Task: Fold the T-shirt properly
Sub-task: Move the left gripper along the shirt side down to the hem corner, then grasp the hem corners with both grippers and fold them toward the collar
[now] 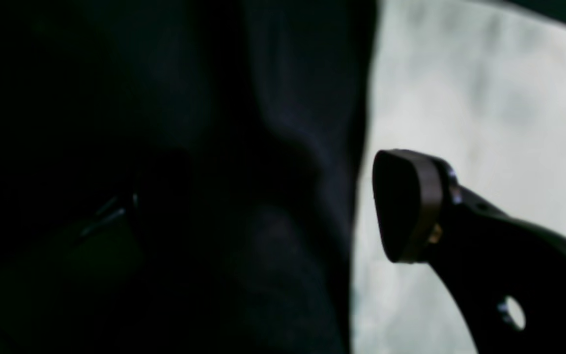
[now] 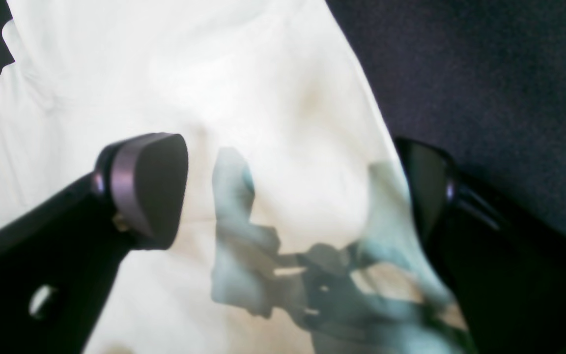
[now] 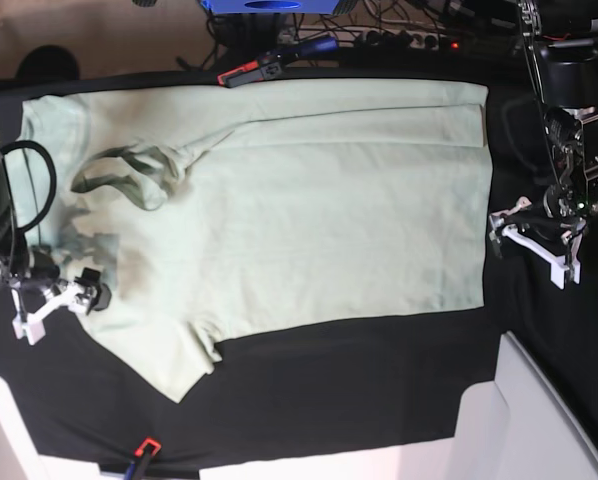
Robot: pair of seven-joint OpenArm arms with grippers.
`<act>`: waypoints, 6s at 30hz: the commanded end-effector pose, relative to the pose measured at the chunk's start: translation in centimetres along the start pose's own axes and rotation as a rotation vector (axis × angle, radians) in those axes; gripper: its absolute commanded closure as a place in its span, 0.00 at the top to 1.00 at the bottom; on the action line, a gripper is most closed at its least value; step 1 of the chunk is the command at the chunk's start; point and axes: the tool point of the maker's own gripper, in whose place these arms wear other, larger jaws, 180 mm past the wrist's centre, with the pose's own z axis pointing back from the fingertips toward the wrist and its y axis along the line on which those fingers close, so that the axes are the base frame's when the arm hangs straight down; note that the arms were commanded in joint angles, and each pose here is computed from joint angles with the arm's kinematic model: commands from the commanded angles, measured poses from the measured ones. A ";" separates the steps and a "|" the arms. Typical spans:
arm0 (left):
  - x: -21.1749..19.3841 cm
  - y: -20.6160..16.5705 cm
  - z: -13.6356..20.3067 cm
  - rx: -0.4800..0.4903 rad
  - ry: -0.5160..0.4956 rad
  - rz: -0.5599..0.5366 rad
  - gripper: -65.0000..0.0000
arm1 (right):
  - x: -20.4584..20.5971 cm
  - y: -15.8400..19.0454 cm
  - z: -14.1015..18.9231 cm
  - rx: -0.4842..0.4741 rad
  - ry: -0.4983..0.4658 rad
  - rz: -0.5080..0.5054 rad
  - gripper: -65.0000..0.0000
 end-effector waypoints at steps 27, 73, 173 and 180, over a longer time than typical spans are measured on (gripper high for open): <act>4.8 -2.7 -2.7 -0.053 -0.043 0.125 0.88 | 2.9 -1.4 0.7 -0.058 -0.080 -0.012 0.00; 2.7 -9.4 -7.0 -0.087 0.064 0.115 0.13 | 2.7 -1.7 0.9 -0.061 -0.083 -0.013 0.00; -2.3 -2.4 11.4 0.045 -0.054 -0.236 0.46 | -1.1 0.4 12.9 0.078 -0.132 0.083 0.56; 0.5 0.0 11.9 0.107 -0.120 -0.184 0.55 | 2.4 0.0 12.3 0.040 -0.116 0.117 0.57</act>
